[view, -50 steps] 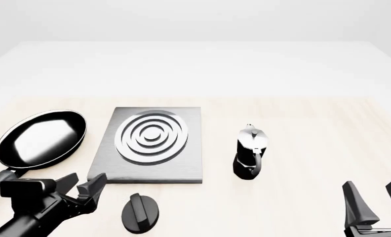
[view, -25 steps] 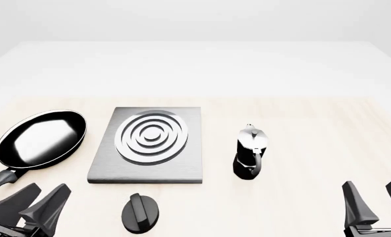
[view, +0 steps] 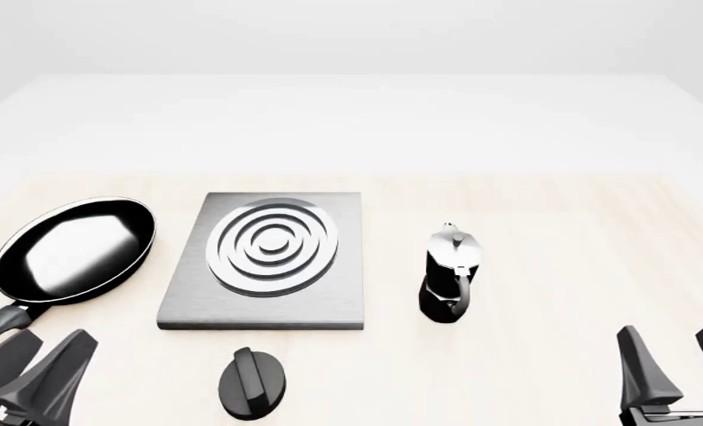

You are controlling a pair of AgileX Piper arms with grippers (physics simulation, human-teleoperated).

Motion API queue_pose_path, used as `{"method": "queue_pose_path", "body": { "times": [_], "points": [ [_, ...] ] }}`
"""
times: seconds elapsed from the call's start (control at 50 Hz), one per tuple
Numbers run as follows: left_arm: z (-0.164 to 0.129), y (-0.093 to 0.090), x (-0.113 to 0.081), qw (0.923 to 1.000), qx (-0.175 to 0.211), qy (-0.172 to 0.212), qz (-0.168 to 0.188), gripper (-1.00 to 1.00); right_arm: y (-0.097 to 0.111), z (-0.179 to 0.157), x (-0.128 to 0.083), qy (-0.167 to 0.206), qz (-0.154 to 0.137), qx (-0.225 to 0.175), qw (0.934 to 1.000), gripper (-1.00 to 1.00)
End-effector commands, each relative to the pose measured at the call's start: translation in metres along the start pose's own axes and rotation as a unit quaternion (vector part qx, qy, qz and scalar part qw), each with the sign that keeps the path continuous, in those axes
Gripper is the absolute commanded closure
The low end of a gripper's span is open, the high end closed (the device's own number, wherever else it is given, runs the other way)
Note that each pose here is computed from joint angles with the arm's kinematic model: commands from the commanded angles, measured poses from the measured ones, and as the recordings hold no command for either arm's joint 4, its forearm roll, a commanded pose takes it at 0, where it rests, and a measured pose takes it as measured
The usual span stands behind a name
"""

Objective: Turn on the stove.

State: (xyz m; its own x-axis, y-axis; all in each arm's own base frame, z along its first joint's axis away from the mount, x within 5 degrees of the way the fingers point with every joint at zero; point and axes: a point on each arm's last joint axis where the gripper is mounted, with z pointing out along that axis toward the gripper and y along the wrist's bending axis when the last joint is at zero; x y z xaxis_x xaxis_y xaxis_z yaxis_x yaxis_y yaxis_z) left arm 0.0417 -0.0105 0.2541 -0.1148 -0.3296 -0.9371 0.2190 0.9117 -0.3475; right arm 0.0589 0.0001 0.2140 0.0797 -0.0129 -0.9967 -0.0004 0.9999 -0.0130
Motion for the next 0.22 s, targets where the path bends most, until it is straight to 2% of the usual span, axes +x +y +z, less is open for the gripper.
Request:
{"method": "queue_pose_path", "body": {
  "times": [0.02, 0.22],
  "points": [
    [-0.002, 0.0007, 0.0005, 0.9997, -0.008, 0.007, 0.022, -1.0, -0.0003, -0.0023, -0.0011, -0.006, 0.0, 0.003, 1.0, -1.0],
    [0.0002, 0.0039, 0.007, 0.9995, -0.02, 0.015, 0.021, -1.0, -0.0003, -0.0024, -0.0007, -0.006, 0.001, 0.002, 1.0, -1.0]
  ]
}}
